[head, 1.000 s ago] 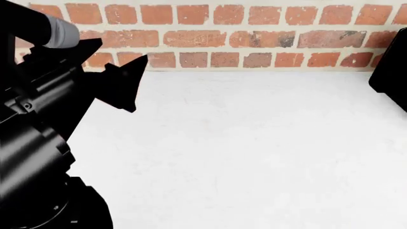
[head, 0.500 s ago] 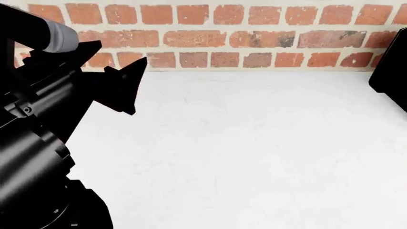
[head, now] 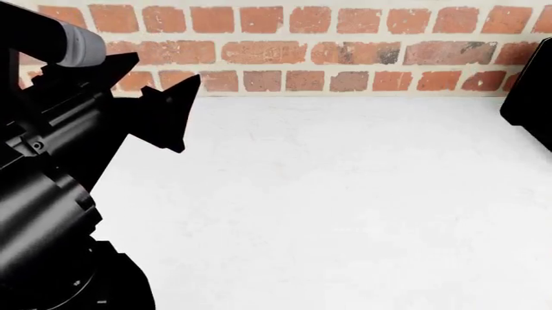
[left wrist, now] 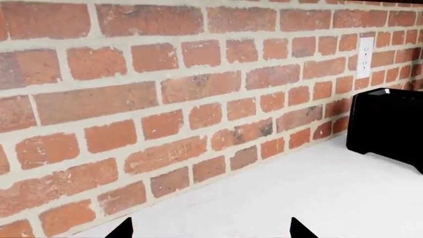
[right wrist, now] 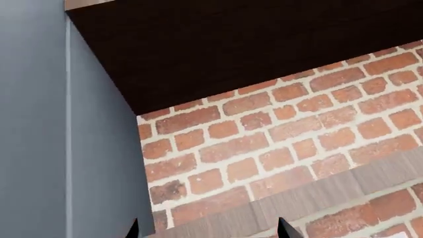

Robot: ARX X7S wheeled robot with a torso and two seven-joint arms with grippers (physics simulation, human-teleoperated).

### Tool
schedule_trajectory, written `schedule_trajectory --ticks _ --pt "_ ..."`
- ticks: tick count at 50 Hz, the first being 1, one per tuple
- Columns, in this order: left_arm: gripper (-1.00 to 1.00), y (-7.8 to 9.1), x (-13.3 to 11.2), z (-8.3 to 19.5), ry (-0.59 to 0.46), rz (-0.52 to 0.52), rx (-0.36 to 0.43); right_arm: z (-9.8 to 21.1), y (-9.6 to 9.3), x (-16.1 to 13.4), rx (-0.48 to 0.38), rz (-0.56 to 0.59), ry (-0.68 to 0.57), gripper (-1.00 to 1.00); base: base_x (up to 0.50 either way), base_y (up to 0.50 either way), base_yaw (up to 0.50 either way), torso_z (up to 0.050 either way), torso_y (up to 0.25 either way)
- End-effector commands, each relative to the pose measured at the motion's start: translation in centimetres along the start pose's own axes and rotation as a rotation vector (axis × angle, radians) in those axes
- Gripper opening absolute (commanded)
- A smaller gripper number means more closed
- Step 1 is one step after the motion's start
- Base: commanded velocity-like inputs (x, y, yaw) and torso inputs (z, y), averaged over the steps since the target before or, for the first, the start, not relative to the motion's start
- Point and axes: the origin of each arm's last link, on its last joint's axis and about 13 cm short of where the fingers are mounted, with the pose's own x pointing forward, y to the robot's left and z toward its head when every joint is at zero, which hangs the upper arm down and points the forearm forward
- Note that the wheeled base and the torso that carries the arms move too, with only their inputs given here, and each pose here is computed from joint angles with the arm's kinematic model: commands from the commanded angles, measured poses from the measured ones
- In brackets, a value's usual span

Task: Pick the grape, celery from the counter and place them in the cabinet. Then close the cabinet.

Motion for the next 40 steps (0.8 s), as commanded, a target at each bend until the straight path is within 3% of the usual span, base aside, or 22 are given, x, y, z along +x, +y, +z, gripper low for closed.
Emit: schedule_trajectory --ticks 1,5,10,26,40 --pt "1.0 -0.1 0.0 -0.2 0.006 -0.002 -0.001 1.0 0.2 1.4 0.295 0.031 -0.082 1.0 0.0 0.0 0.0 0.0 0.0" --pt "1.0 -0.1 0.1 -0.2 0.01 -0.003 0.0 1.1 0.5 1.6 0.378 0.076 -0.089 1.0 0.0 0.0 0.0 0.0 0.0" --pt "1.0 -0.1 0.1 -0.2 0.01 -0.003 0.0 1.4 0.9 2.0 0.415 0.122 -0.097 1.0 0.0 0.0 0.0 0.0 0.0" --pt "1.0 -0.2 0.1 -0.1 0.009 -0.004 0.007 1.8 2.8 5.1 0.426 0.222 -0.018 1.0 0.0 0.0 0.0 0.0 0.0" --pt "1.0 -0.2 0.1 0.0 0.009 -0.005 0.01 4.2 6.3 7.6 0.423 0.375 -0.015 1.0 0.0 0.0 0.0 0.0 0.0"
